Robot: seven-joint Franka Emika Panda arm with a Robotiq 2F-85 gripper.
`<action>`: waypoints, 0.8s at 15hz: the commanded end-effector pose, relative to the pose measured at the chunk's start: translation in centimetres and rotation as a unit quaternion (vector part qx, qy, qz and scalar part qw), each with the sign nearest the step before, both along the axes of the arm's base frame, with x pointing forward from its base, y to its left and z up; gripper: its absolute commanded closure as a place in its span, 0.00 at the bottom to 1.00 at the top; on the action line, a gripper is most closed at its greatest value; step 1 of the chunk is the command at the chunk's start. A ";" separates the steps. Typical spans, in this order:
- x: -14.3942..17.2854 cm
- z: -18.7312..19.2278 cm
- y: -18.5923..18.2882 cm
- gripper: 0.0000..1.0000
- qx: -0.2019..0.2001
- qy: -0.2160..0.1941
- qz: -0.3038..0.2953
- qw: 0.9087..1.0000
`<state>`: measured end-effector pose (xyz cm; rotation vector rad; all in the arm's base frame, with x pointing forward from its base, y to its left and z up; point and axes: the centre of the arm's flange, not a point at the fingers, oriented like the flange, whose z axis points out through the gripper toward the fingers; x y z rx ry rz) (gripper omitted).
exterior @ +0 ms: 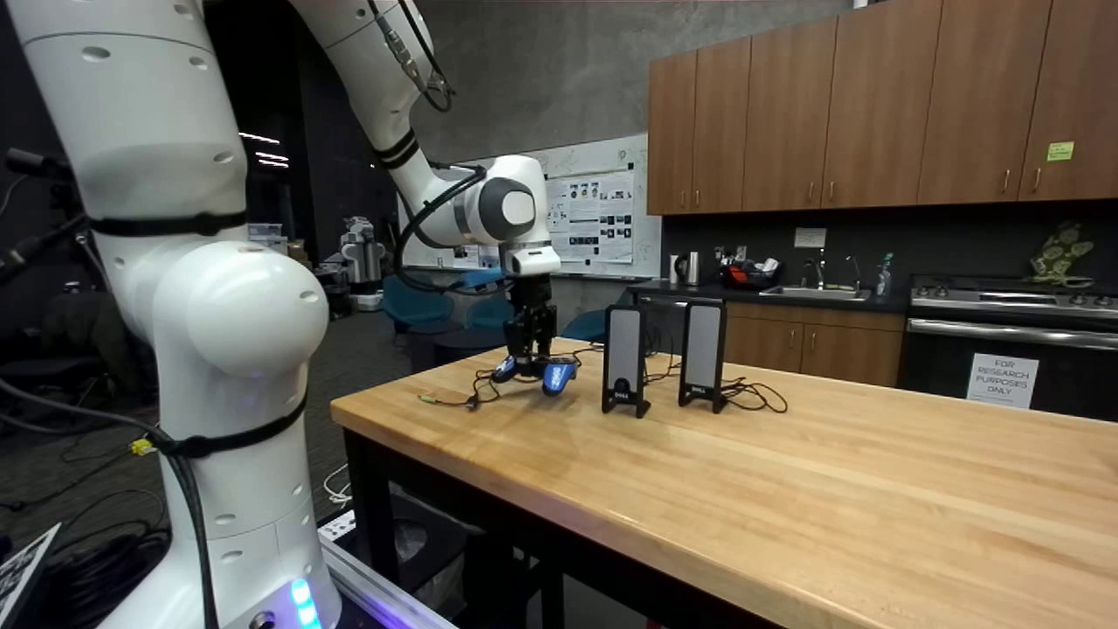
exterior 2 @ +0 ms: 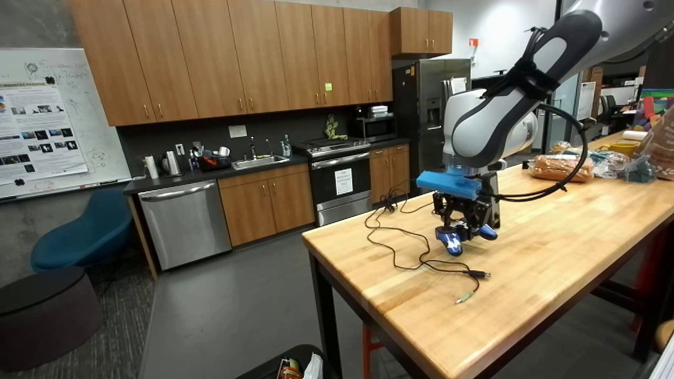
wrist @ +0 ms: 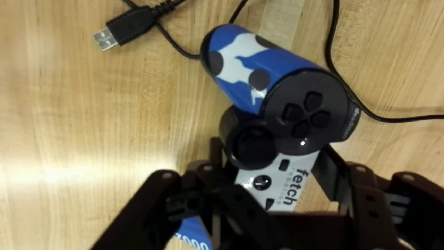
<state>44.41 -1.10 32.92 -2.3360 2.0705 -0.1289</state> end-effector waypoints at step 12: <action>-0.8 -1.0 0.0 0.48 -0.008 0.005 0.016 1.000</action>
